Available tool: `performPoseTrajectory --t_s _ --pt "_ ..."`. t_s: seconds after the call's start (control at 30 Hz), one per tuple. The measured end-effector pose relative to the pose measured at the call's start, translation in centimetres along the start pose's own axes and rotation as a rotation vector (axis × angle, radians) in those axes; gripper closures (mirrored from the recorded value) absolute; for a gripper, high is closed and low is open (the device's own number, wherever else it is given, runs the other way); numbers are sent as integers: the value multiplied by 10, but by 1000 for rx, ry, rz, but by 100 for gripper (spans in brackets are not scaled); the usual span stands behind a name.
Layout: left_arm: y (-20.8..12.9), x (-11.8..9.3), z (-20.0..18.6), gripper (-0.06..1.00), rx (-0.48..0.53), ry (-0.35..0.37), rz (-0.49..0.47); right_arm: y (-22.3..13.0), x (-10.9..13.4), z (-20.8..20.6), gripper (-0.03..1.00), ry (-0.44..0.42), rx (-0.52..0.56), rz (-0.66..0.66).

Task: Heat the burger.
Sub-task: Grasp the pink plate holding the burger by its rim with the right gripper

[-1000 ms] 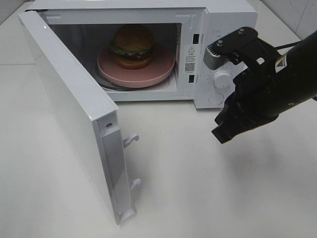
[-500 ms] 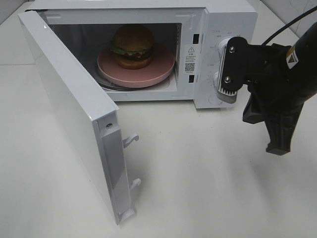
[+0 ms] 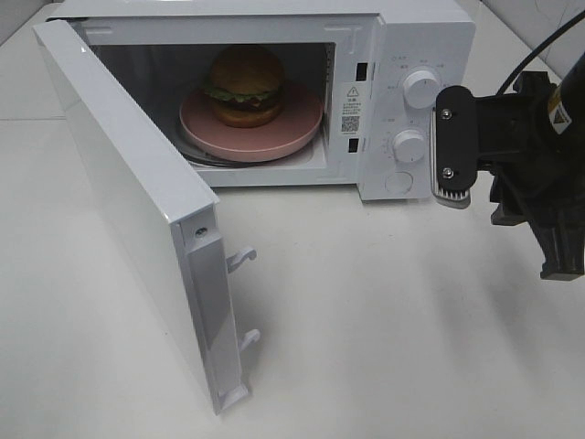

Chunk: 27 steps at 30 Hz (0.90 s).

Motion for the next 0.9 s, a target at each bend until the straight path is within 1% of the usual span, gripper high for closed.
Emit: performPoseTrajectory --t_s 0.03,0.07,0.1,0.13,0.17,0.2,0.23,0.27,0.3,0.33,0.37,0.43,0.5,0.73,0.8,0.87,0.9 --pt "0 0 0 -3 0 0 0 0 0 0 68 0 0 0" --pt "0 0 0 -3 0 0 0 0 0 0 63 -1 -1 9" --pt "0 0 0 -3 0 0 0 0 0 0 63 -1 -1 9" --pt "0 0 0 -3 0 0 0 0 -1 0 51 -6 0 21" --pt "0 0 0 -3 0 0 0 0 -3 0 35 -15 -2 36" --pt "0 0 0 -3 0 0 0 0 -3 0 35 -15 -2 36" --pt "0 0 0 -3 0 0 0 1 -4 0 27 -21 -4 40" --pt "0 0 0 -3 0 0 0 3 -6 -1 14 -31 -9 45" --pt "0 0 0 -3 0 0 0 3 -6 -1 14 -31 -9 45" --pt "0 0 0 -3 0 0 0 6 -6 -1 4 -40 -11 36" --pt "0 0 0 -3 0 0 0 6 -6 -1 4 -40 -11 36" --pt "0 0 0 -3 0 0 0 13 -8 -4 0 -60 -14 2" --pt "0 0 0 -3 0 0 0 18 -10 -5 -1 -74 -15 -21" --pt "0 0 0 -3 0 0 0 37 -24 -5 -1 -104 -28 -52" --pt "0 0 0 -3 0 0 0 49 -32 -5 -1 -116 -41 -64" --pt "0 0 0 -3 0 0 0 54 -35 -4 -1 -121 -47 -70" --pt "0 0 0 -3 0 0 0 63 -41 -3 -1 -128 -59 -79"
Point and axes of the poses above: a point on each arm's last joint axis where the gripper is mounted, z pointing out along that axis toward the gripper, x along the wrist's bending axis when the last joint is at zero, y = z × x, the point moved 10 cm from there along z, pointing out along that axis toward the gripper, and after that the axes turned 13 degrees about -z, right-handed, at the moved point
